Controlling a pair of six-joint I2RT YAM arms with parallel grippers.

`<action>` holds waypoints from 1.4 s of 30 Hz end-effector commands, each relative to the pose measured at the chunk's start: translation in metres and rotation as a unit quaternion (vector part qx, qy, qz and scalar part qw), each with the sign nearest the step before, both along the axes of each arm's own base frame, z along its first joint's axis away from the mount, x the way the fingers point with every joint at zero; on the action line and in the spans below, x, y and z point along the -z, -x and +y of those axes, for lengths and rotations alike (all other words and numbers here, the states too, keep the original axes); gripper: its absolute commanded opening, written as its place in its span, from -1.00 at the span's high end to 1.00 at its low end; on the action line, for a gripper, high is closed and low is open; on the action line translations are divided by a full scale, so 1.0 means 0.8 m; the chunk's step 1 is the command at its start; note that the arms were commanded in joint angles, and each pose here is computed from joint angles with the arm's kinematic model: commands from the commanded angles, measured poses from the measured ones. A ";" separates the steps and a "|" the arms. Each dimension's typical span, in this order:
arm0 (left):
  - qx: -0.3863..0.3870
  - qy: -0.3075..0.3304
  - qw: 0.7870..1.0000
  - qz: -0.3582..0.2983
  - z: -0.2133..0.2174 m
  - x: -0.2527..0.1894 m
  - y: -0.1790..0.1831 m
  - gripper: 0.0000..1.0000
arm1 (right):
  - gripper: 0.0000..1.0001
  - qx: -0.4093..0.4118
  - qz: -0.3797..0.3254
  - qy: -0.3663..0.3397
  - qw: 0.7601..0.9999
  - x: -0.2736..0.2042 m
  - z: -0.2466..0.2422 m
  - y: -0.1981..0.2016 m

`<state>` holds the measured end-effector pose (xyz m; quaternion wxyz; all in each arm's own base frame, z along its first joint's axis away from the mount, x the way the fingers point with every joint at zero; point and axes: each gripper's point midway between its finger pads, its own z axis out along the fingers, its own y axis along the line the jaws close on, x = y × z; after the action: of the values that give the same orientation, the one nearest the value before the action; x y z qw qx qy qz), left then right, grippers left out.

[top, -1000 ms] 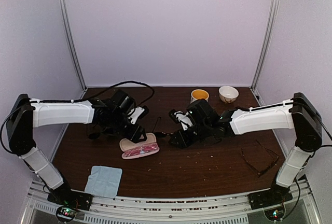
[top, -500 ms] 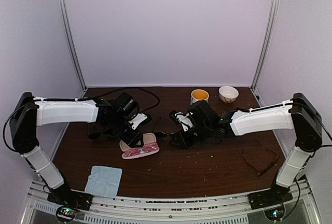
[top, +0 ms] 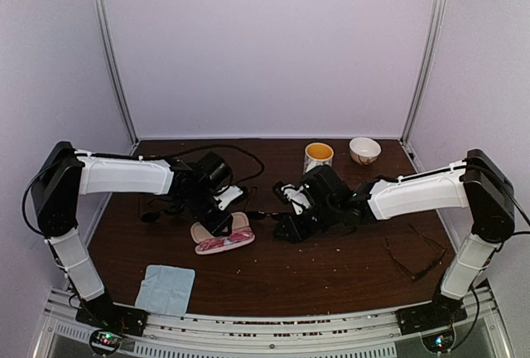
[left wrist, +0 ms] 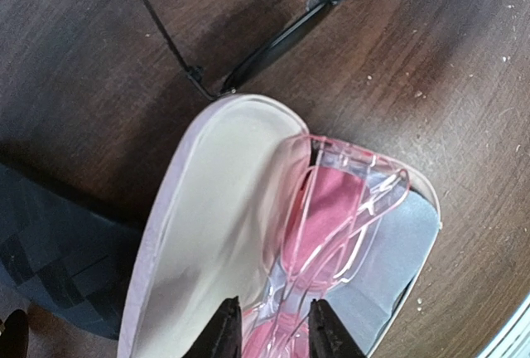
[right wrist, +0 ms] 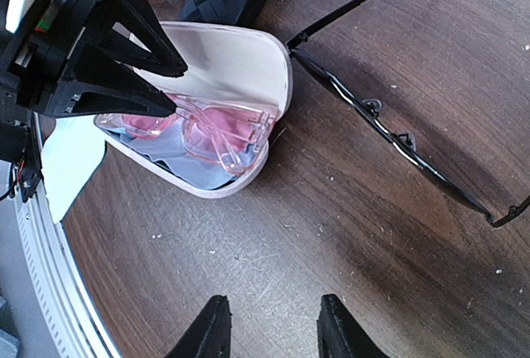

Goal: Organize the sunglasses

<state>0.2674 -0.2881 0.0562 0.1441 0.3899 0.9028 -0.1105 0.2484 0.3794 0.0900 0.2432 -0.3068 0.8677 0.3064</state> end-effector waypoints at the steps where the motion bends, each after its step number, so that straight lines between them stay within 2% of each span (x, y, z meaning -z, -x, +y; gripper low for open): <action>1: 0.014 0.004 1.000 -0.007 -0.011 0.005 -0.006 0.41 | 0.27 0.008 -0.017 -0.006 1.000 -0.012 -0.003 -0.005; 4: 0.019 0.002 1.000 -0.004 -0.013 0.010 -0.004 0.49 | 0.27 0.006 -0.016 -0.007 1.000 -0.012 -0.003 -0.004; 9: 0.022 0.004 1.000 -0.011 -0.016 0.007 -0.003 0.77 | 0.27 0.005 -0.017 -0.007 1.000 -0.013 -0.002 -0.004; 15: 0.028 0.011 0.999 -0.026 -0.019 -0.015 -0.006 0.92 | 0.27 0.005 -0.017 -0.005 1.000 -0.014 -0.003 -0.003; 28: 0.047 0.014 0.998 -0.038 -0.023 -0.055 -0.010 0.98 | 0.27 0.004 -0.018 -0.003 1.000 -0.013 -0.004 -0.004; 42: 0.074 0.022 0.997 -0.012 -0.025 -0.079 0.007 1.00 | 0.28 0.009 -0.020 -0.005 1.000 -0.012 -0.008 -0.008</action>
<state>0.2656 -0.3036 0.1021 0.1504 0.4392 0.8772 -0.1229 0.2489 0.3773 0.0895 0.2434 -0.3062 0.8683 0.3052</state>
